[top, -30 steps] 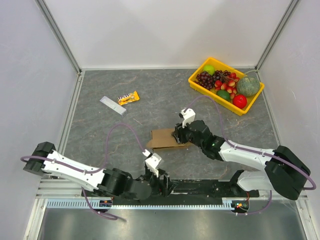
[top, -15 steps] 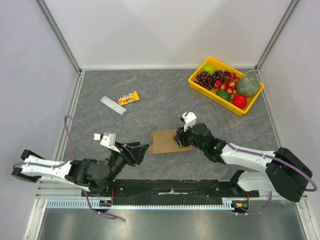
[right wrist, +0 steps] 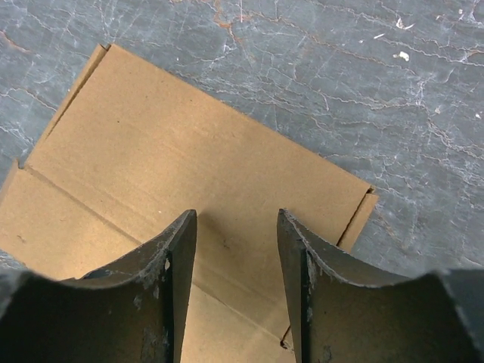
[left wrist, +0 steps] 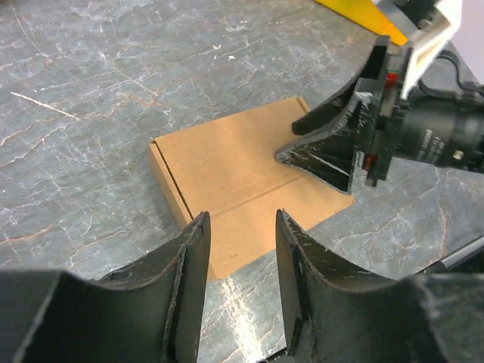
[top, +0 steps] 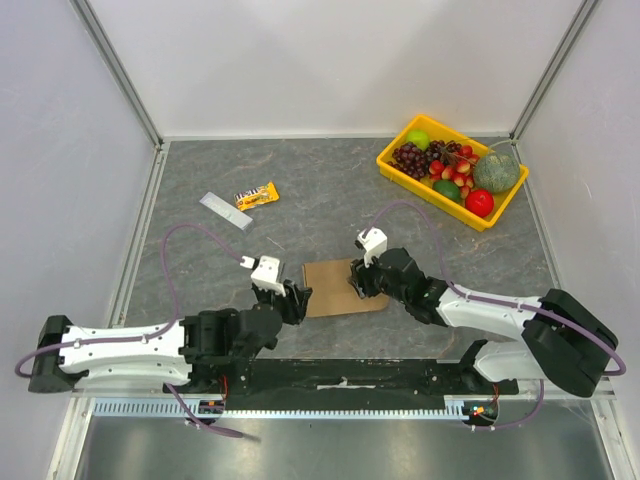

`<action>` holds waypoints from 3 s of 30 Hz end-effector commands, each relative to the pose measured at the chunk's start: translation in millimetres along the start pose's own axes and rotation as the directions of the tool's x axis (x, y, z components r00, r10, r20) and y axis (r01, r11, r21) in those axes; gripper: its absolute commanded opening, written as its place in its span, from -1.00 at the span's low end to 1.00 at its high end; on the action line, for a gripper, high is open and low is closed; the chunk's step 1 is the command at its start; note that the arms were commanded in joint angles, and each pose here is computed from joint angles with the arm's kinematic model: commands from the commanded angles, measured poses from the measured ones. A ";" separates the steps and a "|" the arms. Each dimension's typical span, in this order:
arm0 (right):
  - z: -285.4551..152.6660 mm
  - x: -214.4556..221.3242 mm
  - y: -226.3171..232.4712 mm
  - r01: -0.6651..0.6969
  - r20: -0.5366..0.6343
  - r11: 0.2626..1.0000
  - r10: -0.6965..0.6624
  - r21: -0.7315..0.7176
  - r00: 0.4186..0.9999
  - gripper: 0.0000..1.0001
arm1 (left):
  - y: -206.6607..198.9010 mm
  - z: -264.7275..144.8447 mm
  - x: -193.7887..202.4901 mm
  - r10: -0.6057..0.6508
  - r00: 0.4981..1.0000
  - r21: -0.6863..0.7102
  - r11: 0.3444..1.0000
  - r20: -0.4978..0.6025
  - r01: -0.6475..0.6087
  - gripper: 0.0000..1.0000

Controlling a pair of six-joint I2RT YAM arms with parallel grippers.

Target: Fold the paper box

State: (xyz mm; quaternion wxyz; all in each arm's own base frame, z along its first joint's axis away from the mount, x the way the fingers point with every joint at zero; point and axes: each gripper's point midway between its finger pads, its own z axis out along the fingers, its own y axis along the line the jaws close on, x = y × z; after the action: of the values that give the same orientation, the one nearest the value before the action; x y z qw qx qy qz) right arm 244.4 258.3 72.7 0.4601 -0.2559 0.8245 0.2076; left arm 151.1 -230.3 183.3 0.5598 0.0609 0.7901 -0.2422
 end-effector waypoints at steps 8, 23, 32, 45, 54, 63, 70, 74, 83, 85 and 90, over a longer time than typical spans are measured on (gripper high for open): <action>-28.4 -97.4 -23.4 -0.037 0.147 0.981 0.008 0.193 0.989 -0.03 | -9.1 31.8 -20.7 -0.057 0.998 0.088 0.994 -0.026 0.060 -0.14; -50.2 -93.7 -53.6 -0.119 0.162 0.932 0.066 0.342 0.985 -1.00 | -29.5 65.2 -17.8 -0.034 0.992 0.219 0.974 -0.120 0.060 -0.57; -31.6 -49.9 20.6 -0.143 -0.021 0.988 0.142 -0.058 0.990 -1.00 | -13.2 62.0 43.0 -0.074 0.964 0.181 0.976 -0.255 0.123 -0.96; -11.1 1.4 41.0 -0.164 -0.163 0.972 0.137 -0.166 0.977 -1.00 | 8.8 76.6 63.7 -0.060 0.962 0.067 0.995 -0.265 0.080 -0.96; -9.5 3.0 32.3 -0.144 -0.183 0.983 0.122 -0.115 0.976 -1.00 | 12.3 83.6 69.0 -0.038 0.960 0.036 0.998 -0.278 0.049 -0.96; -49.6 -29.4 -18.4 -0.146 -0.089 0.974 0.164 0.175 0.983 -0.36 | 30.1 56.6 20.3 -0.064 0.986 -0.015 0.998 -0.157 0.062 -0.57; -75.7 -11.6 -19.9 -0.191 -0.154 0.960 0.224 0.203 0.962 0.60 | 35.5 35.0 29.0 -0.142 0.968 -0.015 0.990 -0.205 0.142 0.53; -75.8 2.0 -12.0 -0.237 -0.175 0.957 0.266 0.170 0.948 0.77 | 34.0 32.2 46.7 -0.159 0.948 -0.019 0.987 -0.277 0.160 0.82; -63.1 24.9 -7.7 -0.285 -0.181 0.947 0.310 0.151 0.933 0.79 | 31.8 37.1 65.4 -0.196 0.928 -0.032 0.980 -0.317 0.196 0.90; -60.6 27.4 -8.1 -0.294 -0.174 0.943 0.319 0.156 0.932 0.76 | 30.8 39.8 70.1 -0.191 0.924 -0.034 0.981 -0.331 0.190 0.91; -53.3 32.2 -2.6 -0.301 -0.195 0.945 0.322 0.132 0.926 0.72 | 25.2 44.9 82.3 -0.188 0.908 -0.032 0.981 -0.374 0.190 0.91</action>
State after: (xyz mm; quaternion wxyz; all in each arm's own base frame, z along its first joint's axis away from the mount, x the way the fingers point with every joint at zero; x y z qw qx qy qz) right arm 192.2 203.1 67.6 0.3364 -0.1262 0.9160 0.1784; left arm 170.6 -227.8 88.0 0.3865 0.0411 0.8859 -0.2533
